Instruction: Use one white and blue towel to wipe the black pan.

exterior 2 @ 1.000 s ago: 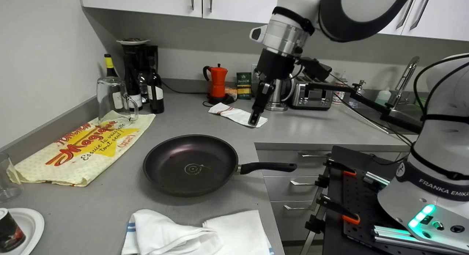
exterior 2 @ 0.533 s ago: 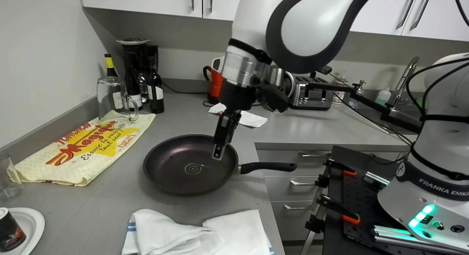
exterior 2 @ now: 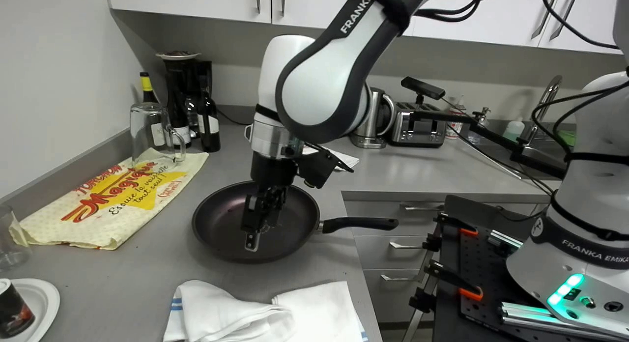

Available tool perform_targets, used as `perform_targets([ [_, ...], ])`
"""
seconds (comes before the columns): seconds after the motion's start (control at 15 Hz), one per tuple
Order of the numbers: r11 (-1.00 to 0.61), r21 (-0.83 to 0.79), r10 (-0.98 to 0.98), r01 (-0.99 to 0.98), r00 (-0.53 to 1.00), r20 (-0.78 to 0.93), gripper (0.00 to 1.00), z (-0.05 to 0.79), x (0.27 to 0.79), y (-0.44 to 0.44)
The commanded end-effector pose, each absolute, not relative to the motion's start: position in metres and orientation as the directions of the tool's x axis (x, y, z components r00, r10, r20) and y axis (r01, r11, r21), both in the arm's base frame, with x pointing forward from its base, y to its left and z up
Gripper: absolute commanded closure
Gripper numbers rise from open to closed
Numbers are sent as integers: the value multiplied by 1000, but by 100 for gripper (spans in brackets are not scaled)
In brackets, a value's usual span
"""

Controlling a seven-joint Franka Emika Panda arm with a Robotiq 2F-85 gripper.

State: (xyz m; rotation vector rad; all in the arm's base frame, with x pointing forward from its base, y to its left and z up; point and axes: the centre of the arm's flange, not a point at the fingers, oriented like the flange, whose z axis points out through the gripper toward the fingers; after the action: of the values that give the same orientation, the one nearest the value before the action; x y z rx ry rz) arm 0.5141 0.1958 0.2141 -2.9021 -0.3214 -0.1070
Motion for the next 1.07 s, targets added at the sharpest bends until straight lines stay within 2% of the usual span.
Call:
perform_targets([
  [0.0,-933,-265,236,245,969,68,0,190,540,217],
  [1.0,-870,-350,352,348,935,54,0,143,541,286],
])
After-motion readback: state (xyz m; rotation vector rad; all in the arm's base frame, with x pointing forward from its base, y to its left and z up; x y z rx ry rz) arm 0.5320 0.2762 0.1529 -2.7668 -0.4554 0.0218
